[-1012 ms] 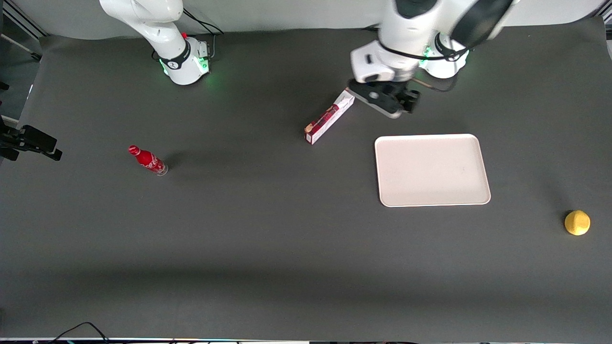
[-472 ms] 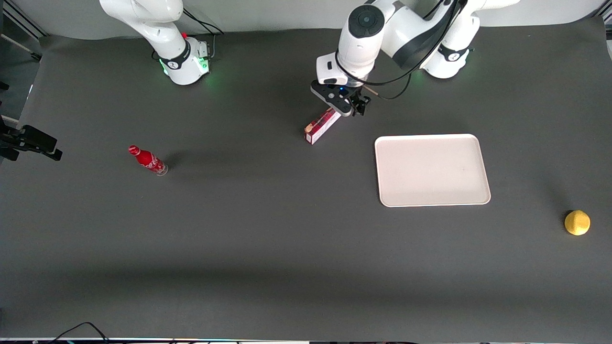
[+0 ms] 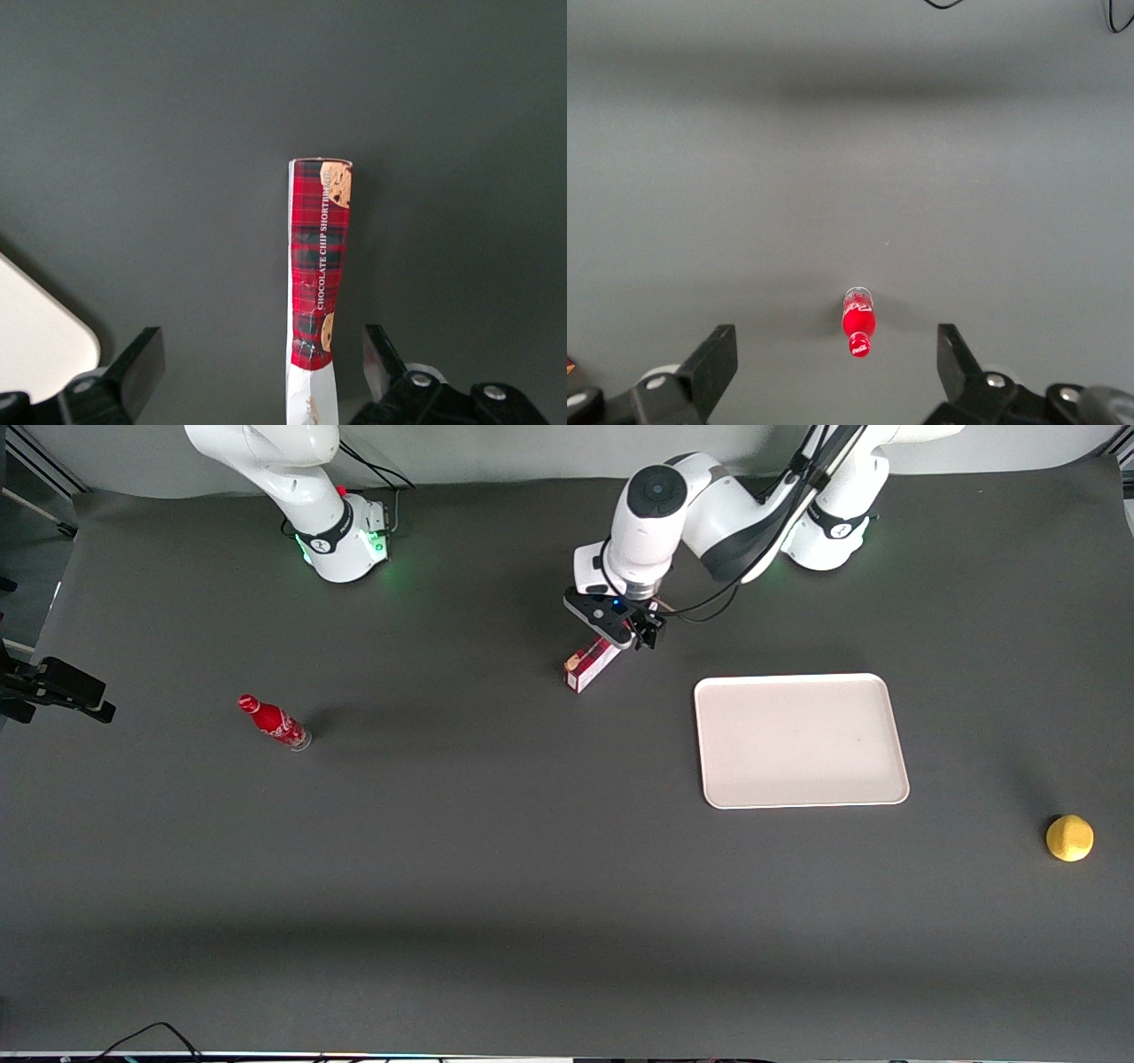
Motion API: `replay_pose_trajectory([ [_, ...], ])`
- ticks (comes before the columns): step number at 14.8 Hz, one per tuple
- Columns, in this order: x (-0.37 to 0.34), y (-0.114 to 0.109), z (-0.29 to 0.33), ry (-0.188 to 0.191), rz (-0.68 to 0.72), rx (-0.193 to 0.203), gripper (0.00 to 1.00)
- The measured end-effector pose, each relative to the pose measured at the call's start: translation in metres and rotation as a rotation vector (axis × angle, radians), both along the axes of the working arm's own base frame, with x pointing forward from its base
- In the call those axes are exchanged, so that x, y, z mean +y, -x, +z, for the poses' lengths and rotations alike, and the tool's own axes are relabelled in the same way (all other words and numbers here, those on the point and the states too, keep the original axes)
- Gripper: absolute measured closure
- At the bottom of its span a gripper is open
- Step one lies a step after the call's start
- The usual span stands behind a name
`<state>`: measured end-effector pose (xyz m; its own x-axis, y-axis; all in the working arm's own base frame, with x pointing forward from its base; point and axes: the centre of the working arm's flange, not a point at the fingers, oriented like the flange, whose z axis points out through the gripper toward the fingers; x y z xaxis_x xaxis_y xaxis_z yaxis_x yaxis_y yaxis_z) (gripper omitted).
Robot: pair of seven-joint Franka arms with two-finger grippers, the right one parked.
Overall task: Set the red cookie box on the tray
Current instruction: 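Lower the open left gripper around the cookie box's end, then close the left gripper on the box end and lift it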
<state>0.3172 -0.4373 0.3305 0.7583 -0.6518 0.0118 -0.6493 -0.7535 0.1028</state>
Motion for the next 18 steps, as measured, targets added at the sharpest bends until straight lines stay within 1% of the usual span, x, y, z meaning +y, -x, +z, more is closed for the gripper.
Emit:
replay_pose_trajectory([
  [2, -0.01, 0.014, -0.017, -0.045, -0.006, -0.025, 0.0],
  [3, -0.012, 0.019, -0.024, -0.058, -0.008, -0.027, 0.0],
  [4, -0.013, 0.022, -0.031, -0.066, -0.009, -0.019, 0.0],
  [5, -0.012, 0.023, -0.036, -0.066, -0.01, -0.011, 0.0],
  [6, -0.012, 0.024, -0.041, -0.056, -0.009, -0.006, 0.0],
  [8, -0.011, 0.029, -0.052, -0.021, 0.001, 0.004, 0.0],
  [10, -0.01, 0.034, -0.063, -0.001, 0.011, 0.02, 0.0],
  [12, -0.009, 0.035, -0.067, -0.002, 0.011, 0.028, 0.0],
  [15, -0.008, 0.036, -0.072, -0.012, 0.006, 0.023, 0.0],
  [18, -0.008, 0.042, -0.083, -0.039, 0.009, -0.004, 0.0],
])
